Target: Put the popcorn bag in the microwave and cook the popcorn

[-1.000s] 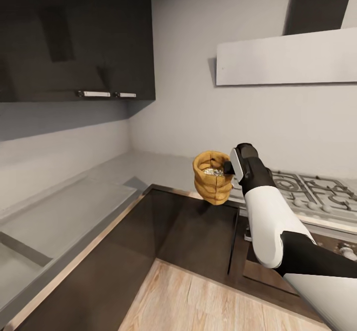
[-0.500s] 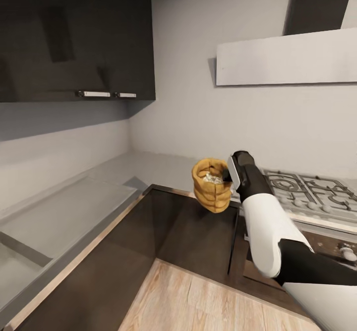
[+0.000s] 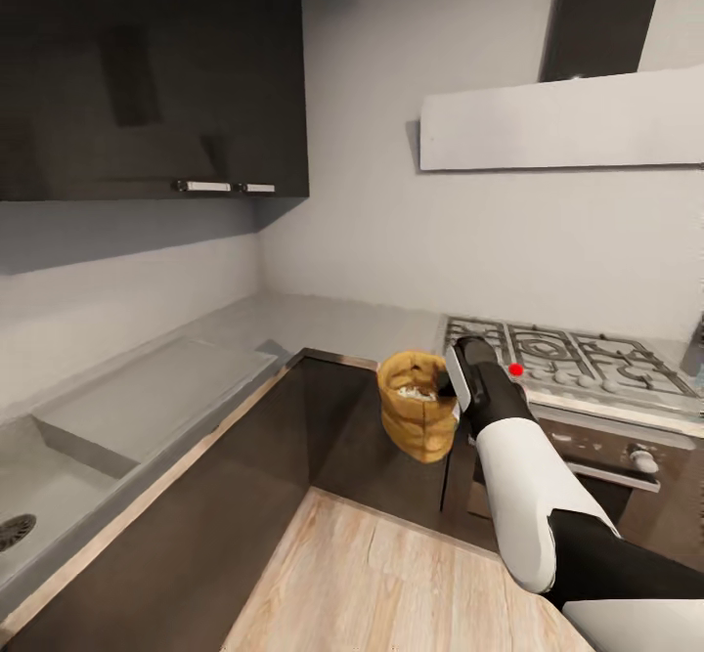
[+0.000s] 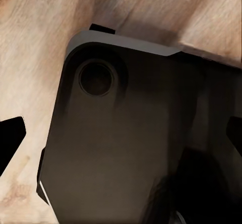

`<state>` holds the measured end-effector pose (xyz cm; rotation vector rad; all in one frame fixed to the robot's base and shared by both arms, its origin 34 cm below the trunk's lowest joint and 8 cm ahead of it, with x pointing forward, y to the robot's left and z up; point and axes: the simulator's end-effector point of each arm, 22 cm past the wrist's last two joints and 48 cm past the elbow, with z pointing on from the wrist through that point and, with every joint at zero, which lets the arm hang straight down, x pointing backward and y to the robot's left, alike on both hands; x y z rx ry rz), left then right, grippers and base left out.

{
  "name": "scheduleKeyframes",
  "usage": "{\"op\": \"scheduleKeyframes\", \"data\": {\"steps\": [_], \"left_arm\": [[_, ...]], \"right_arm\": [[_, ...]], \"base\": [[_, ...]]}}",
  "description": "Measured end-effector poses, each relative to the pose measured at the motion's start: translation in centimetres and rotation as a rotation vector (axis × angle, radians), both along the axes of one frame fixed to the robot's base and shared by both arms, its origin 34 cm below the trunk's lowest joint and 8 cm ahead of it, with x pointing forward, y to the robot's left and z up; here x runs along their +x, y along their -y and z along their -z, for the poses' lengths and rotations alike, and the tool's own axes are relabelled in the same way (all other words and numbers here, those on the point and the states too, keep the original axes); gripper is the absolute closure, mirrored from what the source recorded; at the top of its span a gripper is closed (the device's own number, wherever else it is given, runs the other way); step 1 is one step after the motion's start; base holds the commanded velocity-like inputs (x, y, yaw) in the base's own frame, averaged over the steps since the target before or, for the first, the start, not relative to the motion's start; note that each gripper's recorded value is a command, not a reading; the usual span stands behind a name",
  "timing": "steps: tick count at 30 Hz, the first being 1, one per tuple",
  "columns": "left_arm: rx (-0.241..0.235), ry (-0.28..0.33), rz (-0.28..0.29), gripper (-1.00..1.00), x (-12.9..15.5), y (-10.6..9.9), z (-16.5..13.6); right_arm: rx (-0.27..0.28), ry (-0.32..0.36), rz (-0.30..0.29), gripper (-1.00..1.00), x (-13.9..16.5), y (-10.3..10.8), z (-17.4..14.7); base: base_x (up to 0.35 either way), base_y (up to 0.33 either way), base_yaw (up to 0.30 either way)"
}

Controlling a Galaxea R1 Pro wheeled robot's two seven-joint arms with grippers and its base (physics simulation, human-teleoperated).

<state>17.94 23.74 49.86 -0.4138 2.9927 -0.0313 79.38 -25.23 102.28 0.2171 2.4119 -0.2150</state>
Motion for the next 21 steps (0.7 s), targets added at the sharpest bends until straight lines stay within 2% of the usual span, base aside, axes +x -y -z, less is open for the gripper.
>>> {"op": "scheduleKeyframes", "data": {"steps": [21], "left_arm": [[0.0, 0.0, 0.0, -1.0, 0.01, 0.0, 0.0]], "right_arm": [[0.009, -0.008, -0.005, 1.0, -0.06, -0.26, 0.35]], "base": [[-0.346, 0.0, 0.0]]}}
